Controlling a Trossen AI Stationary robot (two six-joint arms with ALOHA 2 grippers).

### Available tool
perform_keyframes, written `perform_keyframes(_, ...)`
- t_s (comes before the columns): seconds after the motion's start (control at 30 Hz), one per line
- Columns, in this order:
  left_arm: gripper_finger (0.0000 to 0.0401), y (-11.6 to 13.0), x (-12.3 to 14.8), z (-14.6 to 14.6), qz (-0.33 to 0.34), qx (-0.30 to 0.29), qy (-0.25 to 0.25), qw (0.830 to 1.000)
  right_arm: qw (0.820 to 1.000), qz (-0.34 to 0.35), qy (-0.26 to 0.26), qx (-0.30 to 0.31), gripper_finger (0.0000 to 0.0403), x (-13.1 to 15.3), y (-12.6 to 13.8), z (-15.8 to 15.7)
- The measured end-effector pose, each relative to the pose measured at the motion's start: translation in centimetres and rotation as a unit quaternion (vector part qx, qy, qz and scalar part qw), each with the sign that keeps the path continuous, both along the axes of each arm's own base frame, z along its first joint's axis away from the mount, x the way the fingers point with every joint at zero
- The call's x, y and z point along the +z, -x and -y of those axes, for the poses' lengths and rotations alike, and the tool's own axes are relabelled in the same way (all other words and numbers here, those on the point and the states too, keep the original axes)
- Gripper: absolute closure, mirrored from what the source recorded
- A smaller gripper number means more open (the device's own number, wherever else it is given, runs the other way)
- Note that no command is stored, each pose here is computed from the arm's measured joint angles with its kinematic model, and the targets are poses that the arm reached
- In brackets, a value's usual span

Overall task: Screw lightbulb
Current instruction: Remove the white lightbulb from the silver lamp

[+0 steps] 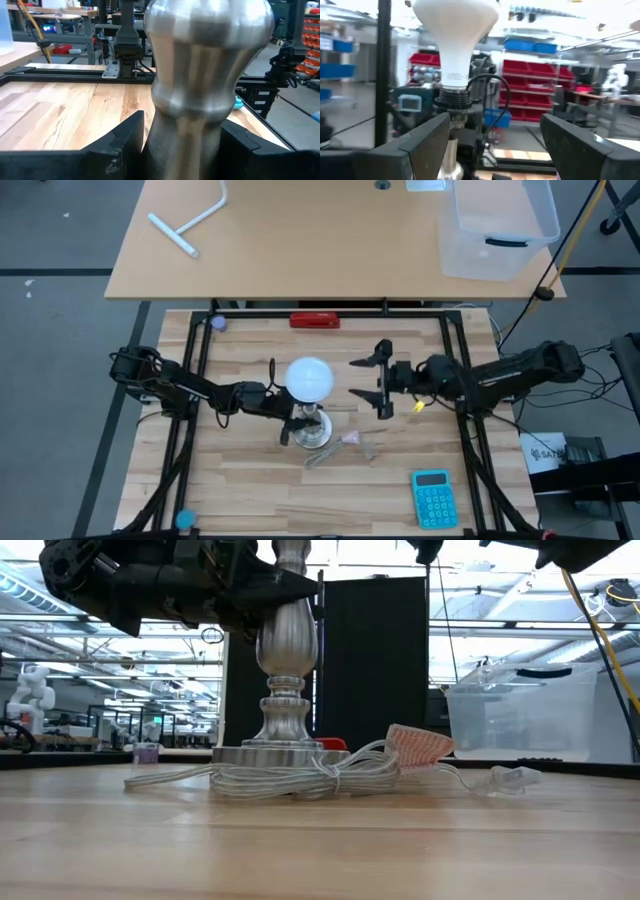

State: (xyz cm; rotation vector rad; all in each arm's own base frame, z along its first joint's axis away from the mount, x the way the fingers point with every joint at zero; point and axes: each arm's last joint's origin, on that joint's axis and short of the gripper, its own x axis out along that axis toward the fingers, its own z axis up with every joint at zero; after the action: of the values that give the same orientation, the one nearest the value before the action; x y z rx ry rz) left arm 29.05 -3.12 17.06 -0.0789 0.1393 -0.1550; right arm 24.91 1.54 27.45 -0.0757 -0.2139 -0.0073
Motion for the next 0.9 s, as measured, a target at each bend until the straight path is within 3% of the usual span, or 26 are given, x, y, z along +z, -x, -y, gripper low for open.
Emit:
perform_keyframes(0.23, 0.0211, 0.0, 0.1, -0.2, 0.004, 0.03, 0.001, 1.0, 0.997, 0.014, 0.03, -0.065, 0.0101, -1.0, -2.9, -2.1)
perform_keyframes(0.4, 0.0211, -0.1, 0.1, -0.4, 0.007, 0.064, -0.003, 0.998, 0.997, 0.043, 0.043, -0.056, 0.0101, -0.4, -4.7, -3.6)
perform_keyframes(0.9, 0.0211, 0.0, 0.1, -0.9, 0.008, 0.149, -0.008, 0.989, 0.986, 0.047, 0.032, -0.155, 0.0101, 2.6, -9.4, -5.2)
